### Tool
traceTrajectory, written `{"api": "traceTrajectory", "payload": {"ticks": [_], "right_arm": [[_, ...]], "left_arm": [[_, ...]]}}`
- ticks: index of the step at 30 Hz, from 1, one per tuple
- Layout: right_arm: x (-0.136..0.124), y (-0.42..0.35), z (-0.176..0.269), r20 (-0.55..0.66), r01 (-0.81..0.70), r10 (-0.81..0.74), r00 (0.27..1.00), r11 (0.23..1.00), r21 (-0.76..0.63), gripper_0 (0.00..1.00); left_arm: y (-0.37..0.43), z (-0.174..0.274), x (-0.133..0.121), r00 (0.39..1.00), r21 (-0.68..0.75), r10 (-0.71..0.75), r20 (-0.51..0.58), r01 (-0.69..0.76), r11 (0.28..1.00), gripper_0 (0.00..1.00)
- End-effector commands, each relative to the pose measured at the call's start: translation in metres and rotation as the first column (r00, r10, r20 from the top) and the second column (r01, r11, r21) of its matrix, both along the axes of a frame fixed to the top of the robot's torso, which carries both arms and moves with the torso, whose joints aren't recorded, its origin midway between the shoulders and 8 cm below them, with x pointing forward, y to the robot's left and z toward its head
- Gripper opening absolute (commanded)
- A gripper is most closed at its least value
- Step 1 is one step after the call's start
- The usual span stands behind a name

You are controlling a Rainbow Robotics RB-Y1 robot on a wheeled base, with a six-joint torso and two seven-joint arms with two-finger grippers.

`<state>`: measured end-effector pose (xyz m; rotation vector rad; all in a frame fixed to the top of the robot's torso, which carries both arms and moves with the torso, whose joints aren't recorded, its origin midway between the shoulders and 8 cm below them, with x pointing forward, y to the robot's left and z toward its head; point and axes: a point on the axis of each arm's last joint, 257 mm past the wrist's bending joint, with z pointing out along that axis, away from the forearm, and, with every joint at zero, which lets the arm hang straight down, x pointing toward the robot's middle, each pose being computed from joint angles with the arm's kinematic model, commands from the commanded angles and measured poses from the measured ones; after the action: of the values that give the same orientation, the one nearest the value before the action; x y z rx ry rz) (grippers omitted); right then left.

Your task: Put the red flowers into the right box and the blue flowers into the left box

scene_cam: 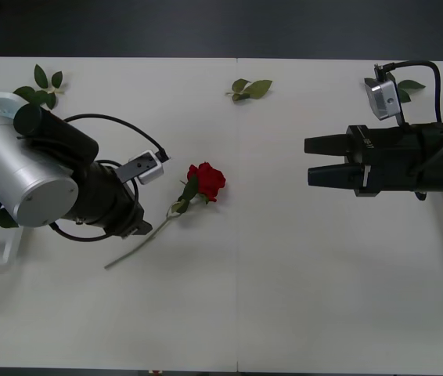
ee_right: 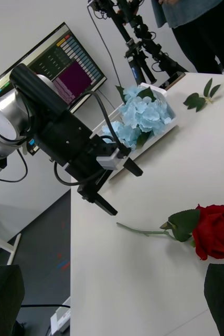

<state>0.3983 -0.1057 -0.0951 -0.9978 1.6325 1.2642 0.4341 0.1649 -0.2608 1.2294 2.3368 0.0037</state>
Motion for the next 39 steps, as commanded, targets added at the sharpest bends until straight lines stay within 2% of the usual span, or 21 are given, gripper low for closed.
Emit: {"api": "traceTrajectory", "payload": {"ticks": [1,8,13,23,39], "right_arm": [[-0.001,-0.003,0.013,0.017,-0.006,0.006,1.000,1.000,0.007,1.00],[0.000,-0.004,0.014,0.013,-0.002,0.002,1.000,1.000,0.012,1.00],[-0.001,-0.003,0.015,0.012,-0.004,0.004,1.000,1.000,0.016,1.00],[-0.001,-0.003,0.015,0.012,-0.004,0.004,1.000,1.000,0.016,1.00],[0.000,-0.004,0.017,0.006,-0.001,0.001,1.000,1.000,0.026,1.00]], "left_arm": [[-0.025,-0.001,0.022,0.996,-0.040,0.086,-0.015,-0.087,0.995,1.00],[-0.042,-0.020,0.046,0.992,0.000,0.122,-0.036,-0.122,0.993,1.00],[-0.052,-0.030,0.051,0.989,0.012,0.132,-0.067,-0.132,0.991,1.00],[-0.042,-0.054,0.047,0.982,0.058,0.152,-0.112,-0.146,0.988,1.00],[-0.041,-0.075,0.042,0.981,0.082,0.148,-0.126,-0.139,0.987,1.00]]}}
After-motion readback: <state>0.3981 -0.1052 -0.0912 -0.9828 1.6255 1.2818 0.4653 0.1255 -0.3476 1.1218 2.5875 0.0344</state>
